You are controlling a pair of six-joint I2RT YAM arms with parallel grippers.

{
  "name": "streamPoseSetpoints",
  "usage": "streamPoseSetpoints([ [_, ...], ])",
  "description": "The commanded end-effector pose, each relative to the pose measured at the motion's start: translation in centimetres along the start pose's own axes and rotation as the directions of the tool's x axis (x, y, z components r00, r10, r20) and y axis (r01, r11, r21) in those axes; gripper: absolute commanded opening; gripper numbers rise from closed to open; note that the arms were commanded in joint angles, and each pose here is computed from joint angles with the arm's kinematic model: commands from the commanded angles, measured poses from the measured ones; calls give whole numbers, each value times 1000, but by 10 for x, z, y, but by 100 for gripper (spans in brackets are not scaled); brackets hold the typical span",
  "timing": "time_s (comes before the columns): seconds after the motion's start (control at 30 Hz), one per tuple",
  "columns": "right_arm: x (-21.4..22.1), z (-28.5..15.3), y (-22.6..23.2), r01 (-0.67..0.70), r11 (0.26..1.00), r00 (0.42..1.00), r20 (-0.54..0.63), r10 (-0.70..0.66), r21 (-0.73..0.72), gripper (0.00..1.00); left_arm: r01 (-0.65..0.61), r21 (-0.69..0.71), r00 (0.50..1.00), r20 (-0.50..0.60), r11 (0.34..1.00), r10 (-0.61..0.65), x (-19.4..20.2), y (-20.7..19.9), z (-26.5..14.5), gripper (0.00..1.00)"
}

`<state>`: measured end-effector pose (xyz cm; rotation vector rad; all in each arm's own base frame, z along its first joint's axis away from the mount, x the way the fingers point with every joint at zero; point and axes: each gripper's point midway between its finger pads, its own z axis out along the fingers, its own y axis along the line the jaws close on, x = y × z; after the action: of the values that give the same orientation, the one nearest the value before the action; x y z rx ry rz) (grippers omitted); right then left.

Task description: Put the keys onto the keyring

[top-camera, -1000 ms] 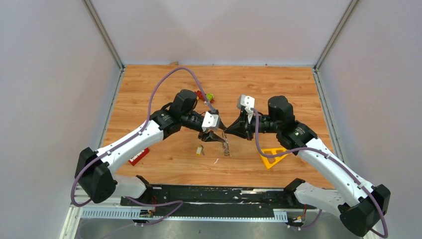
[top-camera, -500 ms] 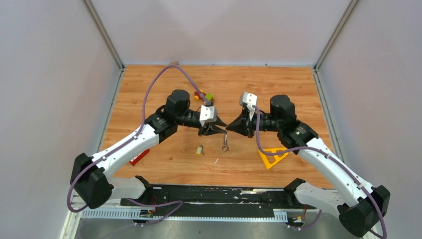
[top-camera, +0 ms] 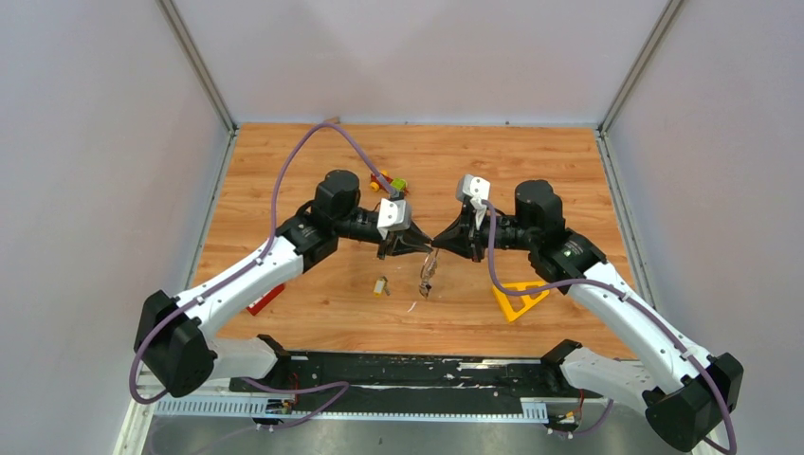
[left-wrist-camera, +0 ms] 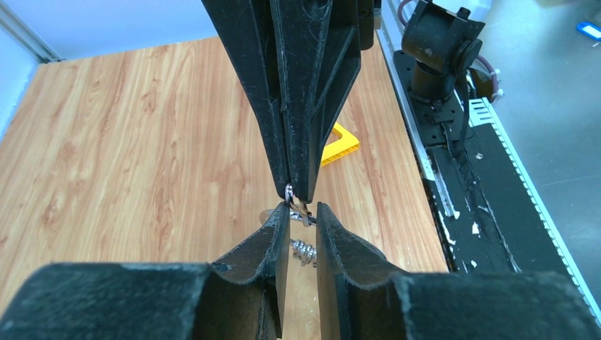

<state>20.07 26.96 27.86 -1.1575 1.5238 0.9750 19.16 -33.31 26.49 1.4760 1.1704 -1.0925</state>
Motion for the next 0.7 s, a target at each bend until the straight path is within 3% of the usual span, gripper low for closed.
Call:
streamPoseSetpoints([
  [0.0,-27,-3,-2,44,999,996,73,-45,13,0,15,36,1000,22,999,-16,0,-5,3,27],
  [0.33,-26,-2,-1,39,999,997,73,-39,2,0,27,43,999,41,999,-28,-1,-1,8,26],
  [0.67,-26,-3,-1,39,999,996,76,-39,1,0,36,48,998,47,998,-38,-3,0,10,8],
])
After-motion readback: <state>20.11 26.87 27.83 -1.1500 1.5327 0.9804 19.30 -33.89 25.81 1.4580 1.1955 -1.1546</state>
